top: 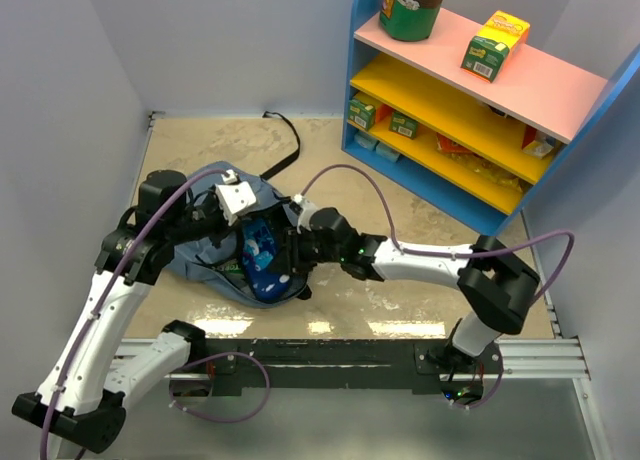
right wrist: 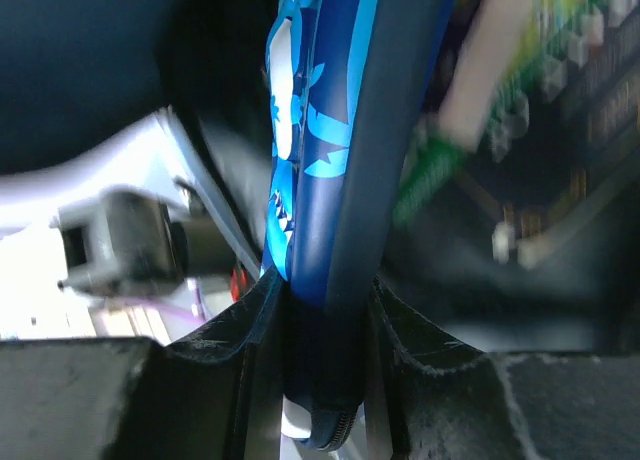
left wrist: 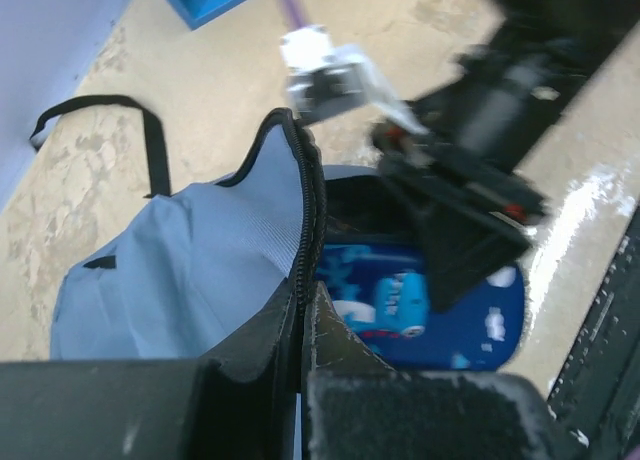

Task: Pack the student bag
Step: Place the stationery in the student bag.

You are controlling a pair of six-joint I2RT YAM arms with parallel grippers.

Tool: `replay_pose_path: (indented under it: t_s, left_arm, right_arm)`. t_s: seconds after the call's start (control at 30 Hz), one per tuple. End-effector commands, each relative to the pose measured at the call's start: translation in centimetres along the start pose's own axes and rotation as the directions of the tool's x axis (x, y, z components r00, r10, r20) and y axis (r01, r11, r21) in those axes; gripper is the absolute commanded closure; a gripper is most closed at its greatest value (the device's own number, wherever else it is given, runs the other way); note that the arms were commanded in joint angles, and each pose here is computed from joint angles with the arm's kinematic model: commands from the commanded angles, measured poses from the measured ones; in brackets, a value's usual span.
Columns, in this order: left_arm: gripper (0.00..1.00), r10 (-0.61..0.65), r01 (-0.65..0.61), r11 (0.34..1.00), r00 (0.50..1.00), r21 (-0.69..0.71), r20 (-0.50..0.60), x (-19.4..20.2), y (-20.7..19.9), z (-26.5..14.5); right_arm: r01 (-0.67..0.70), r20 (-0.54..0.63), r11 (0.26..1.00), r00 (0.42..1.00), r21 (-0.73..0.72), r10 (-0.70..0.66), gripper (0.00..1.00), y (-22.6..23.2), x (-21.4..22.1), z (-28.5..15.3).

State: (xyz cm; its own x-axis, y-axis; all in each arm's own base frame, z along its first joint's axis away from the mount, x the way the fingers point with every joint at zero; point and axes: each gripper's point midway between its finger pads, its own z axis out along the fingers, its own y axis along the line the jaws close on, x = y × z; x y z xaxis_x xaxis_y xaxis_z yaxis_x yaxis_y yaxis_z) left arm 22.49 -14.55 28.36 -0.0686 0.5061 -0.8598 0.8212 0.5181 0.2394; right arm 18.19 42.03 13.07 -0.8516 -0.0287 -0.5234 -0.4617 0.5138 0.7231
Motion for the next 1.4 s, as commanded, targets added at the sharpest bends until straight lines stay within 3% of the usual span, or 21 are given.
replay_pose_path:
  t_s: [0.0,0.2,0.33,0.4,0.43,0.5,0.63,0.8,0.97,1.1,1.23,1.33,1.37]
  left_arm:
    - [1.0,0.155,-0.185,0.974,0.965,0.129,0.211,-4.7,-3.1,-2.4]
    - [1.0,0.139,-0.176,0.952,0.977,0.249,0.161,-2.9,-5.3,-2.4]
    - [1.0,0.138,-0.172,0.956,0.979,0.239,0.151,-2.4,-5.1,-2.1]
    - [1.0,0.135,-0.165,0.966,0.978,0.2,0.157,-2.6,-4.5,-2.0]
    - [1.0,0.124,-0.153,0.969,0.981,0.195,0.15,-2.2,-4.4,-1.7]
    - [1.0,0.061,-0.088,0.983,0.985,0.164,0.163,-2.6,-3.9,-1.4]
    - [1.0,-0.032,-0.03,0.953,0.98,0.302,0.197,-1.8,-6.7,-0.5]
    - [1.0,-0.002,-0.036,0.92,0.995,0.39,0.096,1.1,-7.7,0.4]
    - [1.0,-0.058,0.045,0.874,0.998,0.485,0.013,3.8,-9.6,1.0]
    - [1.0,-0.051,0.039,0.878,0.999,0.476,0.013,4.2,-9.4,1.6]
    - [1.0,-0.038,0.028,0.889,0.999,0.457,0.014,4.8,-8.8,2.5]
    - [1.0,-0.027,0.023,0.891,1.0,0.453,0.002,5.0,-8.4,3.0]
    - [1.0,-0.028,0.026,0.89,1.0,0.456,-0.001,5.1,-8.4,3.1]
  right_arm:
    - [0.018,0.077,1.0,0.997,-0.005,-0.018,0.97,1.3,-5.9,1.5]
    - [-0.053,0.169,0.999,0.984,-0.01,0.054,0.87,0.7,-10.6,4.1]
    - [-0.078,0.209,0.996,0.974,-0.041,0.085,0.4,0.3,-10.6,4.3]
    - [-0.074,0.241,0.997,0.968,-0.015,0.075,0.27,-0.3,-10.1,3.1]
    - [-0.073,0.254,0.997,0.965,0.003,0.07,0.14,-0.8,-9.9,2.4]
    - [-0.116,0.331,0.986,0.941,0.116,0.072,0.05,-3.5,-9.5,0.2]
    - [-0.124,0.541,0.99,0.838,0.066,0.069,0.02,-1.2,-11.4,-8.7]
    - [-0.144,0.52,0.973,0.854,0.179,0.031,0.1,-3.5,-8.5,-11.9]
    - [-0.164,0.408,0.916,0.913,0.365,0.001,0.16,-8.1,-4.9,-10.8]
    - [-0.131,0.324,0.903,0.946,0.41,-0.01,0.01,-8.3,-1.0,-8.7]
    - [-0.112,0.264,0.896,0.965,0.429,-0.006,0.01,-7.9,2.0,-6.6]
    - [-0.119,0.242,0.889,0.97,0.442,0.01,0.04,-8.0,3.0,-5.3]
    - [-0.123,0.244,0.889,0.97,0.44,0.013,0.1,-7.7,2.8,-4.9]
